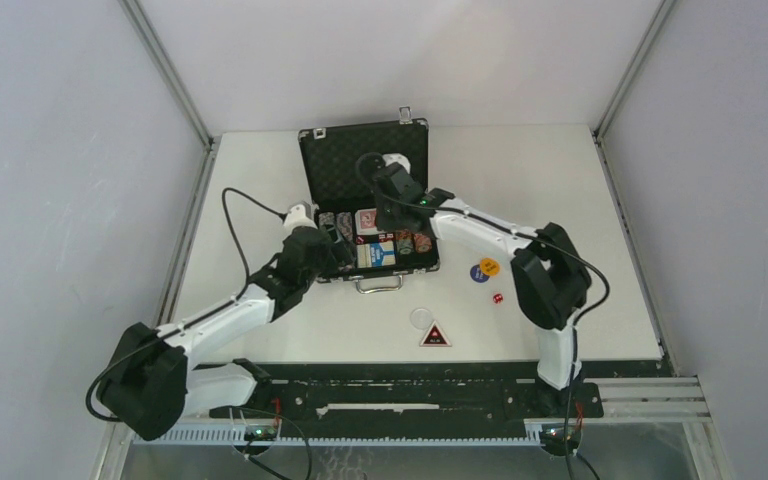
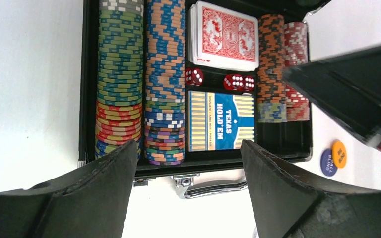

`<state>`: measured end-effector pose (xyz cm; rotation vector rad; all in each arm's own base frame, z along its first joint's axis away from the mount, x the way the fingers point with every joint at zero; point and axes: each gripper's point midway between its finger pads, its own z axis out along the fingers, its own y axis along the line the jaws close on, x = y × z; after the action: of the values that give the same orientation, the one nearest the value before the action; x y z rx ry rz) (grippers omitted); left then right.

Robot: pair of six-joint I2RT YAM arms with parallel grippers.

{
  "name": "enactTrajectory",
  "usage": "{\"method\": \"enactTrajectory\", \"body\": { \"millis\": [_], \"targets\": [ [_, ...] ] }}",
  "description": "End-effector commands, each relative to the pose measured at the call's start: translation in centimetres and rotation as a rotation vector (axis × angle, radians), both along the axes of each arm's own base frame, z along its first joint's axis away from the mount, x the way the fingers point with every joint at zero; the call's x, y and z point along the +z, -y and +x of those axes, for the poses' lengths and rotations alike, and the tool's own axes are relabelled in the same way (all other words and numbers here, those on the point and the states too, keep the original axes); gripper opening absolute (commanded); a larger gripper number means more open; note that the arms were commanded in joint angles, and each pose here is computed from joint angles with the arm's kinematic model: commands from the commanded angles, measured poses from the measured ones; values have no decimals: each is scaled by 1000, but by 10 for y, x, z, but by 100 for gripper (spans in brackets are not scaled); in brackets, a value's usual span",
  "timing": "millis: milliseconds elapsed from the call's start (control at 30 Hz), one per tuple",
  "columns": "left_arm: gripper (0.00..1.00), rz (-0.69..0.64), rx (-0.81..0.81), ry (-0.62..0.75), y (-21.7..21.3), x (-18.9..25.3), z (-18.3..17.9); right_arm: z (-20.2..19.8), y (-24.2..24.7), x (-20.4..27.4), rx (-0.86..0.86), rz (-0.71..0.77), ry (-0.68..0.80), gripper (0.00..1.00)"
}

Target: Pack up texas hold em set

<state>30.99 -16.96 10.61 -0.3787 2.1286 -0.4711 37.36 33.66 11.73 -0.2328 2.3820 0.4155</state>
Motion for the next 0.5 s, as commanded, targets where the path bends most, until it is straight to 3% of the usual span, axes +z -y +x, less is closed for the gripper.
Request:
{"method": "enactTrajectory", "body": {
  "millis": [0, 467],
  "targets": [
    [81, -37, 39, 104, -6, 30, 5, 9, -29, 3, 66, -2, 7, 4],
    [80, -73, 31, 151, -6, 41, 2, 16, -51, -43, 85, -28, -61, 7]
  ]
}}
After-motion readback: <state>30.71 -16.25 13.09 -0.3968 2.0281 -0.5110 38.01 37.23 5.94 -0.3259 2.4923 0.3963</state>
